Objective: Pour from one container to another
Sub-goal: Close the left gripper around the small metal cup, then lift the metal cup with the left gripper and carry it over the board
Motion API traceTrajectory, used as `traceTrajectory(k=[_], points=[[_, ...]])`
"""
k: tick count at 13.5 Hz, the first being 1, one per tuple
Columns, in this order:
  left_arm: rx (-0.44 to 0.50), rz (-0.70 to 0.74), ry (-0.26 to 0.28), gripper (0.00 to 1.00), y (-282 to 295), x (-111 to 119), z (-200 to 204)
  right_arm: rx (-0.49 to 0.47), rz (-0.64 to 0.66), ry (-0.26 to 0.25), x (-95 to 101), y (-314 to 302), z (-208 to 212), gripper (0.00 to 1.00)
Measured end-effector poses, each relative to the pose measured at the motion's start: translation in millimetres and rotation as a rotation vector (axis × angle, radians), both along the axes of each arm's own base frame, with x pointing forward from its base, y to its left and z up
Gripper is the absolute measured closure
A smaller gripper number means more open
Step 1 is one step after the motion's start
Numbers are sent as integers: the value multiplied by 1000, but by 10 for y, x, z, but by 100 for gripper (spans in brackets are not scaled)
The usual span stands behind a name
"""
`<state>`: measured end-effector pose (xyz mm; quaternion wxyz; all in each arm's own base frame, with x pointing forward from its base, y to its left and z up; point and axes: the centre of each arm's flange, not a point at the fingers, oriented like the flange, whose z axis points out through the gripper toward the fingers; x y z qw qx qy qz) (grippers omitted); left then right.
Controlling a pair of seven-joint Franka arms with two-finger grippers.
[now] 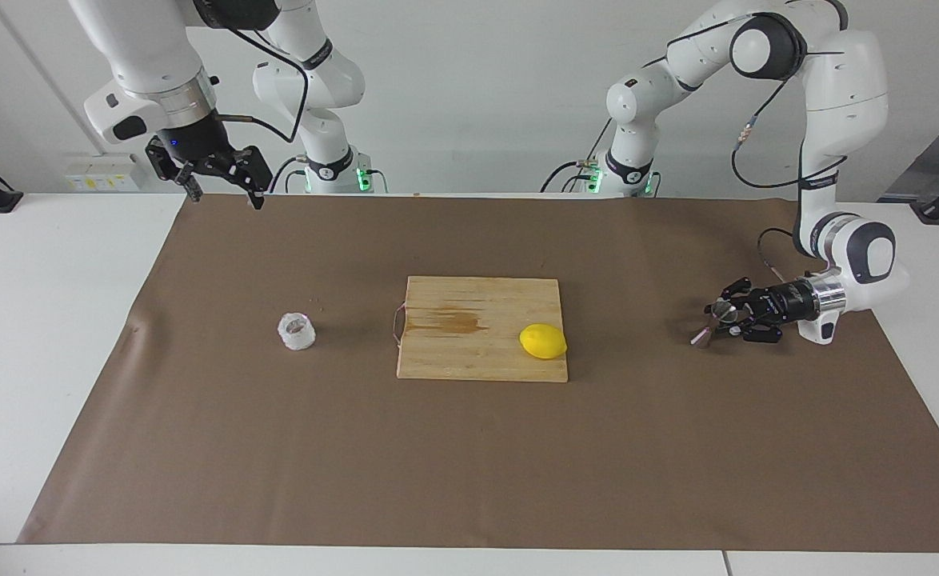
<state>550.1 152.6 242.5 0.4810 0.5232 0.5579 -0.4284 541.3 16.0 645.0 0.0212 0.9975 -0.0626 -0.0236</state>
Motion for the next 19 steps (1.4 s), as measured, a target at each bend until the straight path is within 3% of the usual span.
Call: traceTrajectory(k=[6, 10, 19], points=[[-4, 6, -1, 58, 4, 4, 0, 0, -5, 1, 0, -27, -4, 0], [-17, 15, -5, 58, -7, 19, 14, 2, -9, 70, -101, -230, -31, 0], [-147, -4, -59, 58, -566, 274, 432, 0, 43, 61, -201, -16, -18, 0]])
